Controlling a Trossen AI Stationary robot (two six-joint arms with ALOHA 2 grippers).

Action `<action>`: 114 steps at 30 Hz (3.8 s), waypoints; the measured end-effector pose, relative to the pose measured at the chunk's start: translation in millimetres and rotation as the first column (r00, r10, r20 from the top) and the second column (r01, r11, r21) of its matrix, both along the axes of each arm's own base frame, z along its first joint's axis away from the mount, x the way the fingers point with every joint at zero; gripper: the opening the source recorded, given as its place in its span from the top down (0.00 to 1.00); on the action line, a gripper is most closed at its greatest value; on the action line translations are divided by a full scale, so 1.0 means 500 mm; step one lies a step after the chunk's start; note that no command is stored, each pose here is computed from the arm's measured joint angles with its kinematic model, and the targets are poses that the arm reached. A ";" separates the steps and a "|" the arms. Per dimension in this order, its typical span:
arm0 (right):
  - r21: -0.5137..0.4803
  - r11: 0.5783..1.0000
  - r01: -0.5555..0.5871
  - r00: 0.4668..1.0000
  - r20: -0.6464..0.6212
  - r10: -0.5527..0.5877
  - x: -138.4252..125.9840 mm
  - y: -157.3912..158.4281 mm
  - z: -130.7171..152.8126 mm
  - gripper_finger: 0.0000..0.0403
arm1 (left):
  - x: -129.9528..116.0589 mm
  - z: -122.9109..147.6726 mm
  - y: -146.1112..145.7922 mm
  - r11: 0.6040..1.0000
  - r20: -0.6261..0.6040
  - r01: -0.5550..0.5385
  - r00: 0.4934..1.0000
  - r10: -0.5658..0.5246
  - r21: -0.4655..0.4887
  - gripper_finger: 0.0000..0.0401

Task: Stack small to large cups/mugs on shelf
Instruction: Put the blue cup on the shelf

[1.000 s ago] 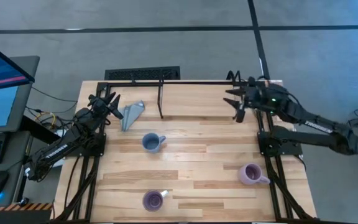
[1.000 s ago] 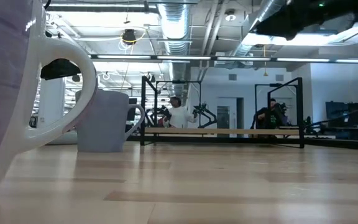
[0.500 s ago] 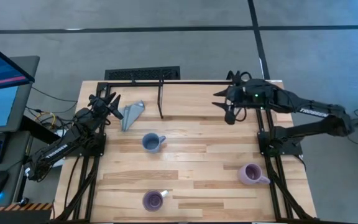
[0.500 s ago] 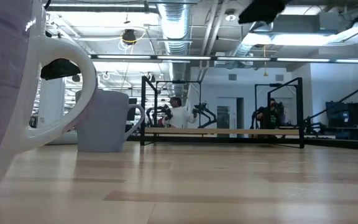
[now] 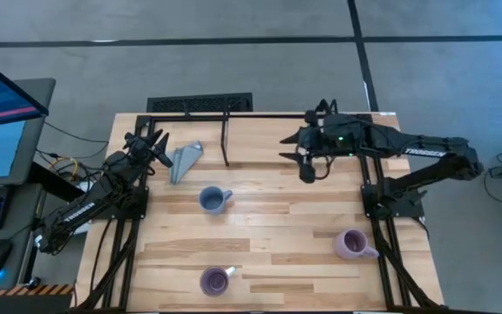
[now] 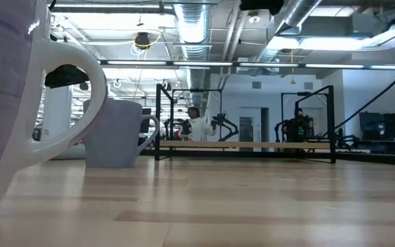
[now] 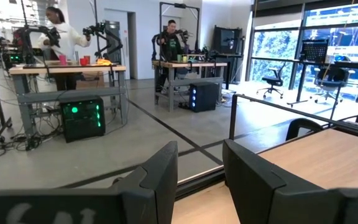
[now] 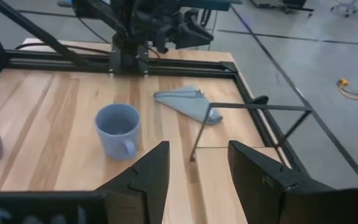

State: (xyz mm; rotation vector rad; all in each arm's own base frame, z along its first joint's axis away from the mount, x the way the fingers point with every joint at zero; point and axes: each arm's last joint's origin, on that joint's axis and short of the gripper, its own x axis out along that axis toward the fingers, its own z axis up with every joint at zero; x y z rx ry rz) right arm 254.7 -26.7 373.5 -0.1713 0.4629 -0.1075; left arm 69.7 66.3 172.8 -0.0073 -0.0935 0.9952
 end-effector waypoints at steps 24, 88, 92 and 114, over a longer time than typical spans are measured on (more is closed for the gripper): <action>0.065 0.998 -0.025 0.991 -0.130 0.033 0.129 0.025 -0.056 0.54 | 0.000 0.000 0.000 1.000 -0.001 0.000 1.000 0.000 0.000 0.70; 0.036 0.997 -0.072 0.980 -0.182 0.077 0.157 0.041 -0.090 0.54 | 0.105 -0.085 -0.125 0.539 -0.141 0.557 0.601 -0.787 -0.632 0.70; 0.035 0.997 -0.072 0.980 -0.183 0.077 0.157 0.041 -0.091 0.54 | 0.115 -0.090 -0.128 0.561 -0.161 0.535 0.618 -0.770 -0.631 0.70; 0.035 0.997 -0.072 0.980 -0.183 0.077 0.157 0.041 -0.091 0.54 | 0.133 -0.092 -0.130 0.562 -0.160 0.555 0.610 -0.776 -0.613 0.70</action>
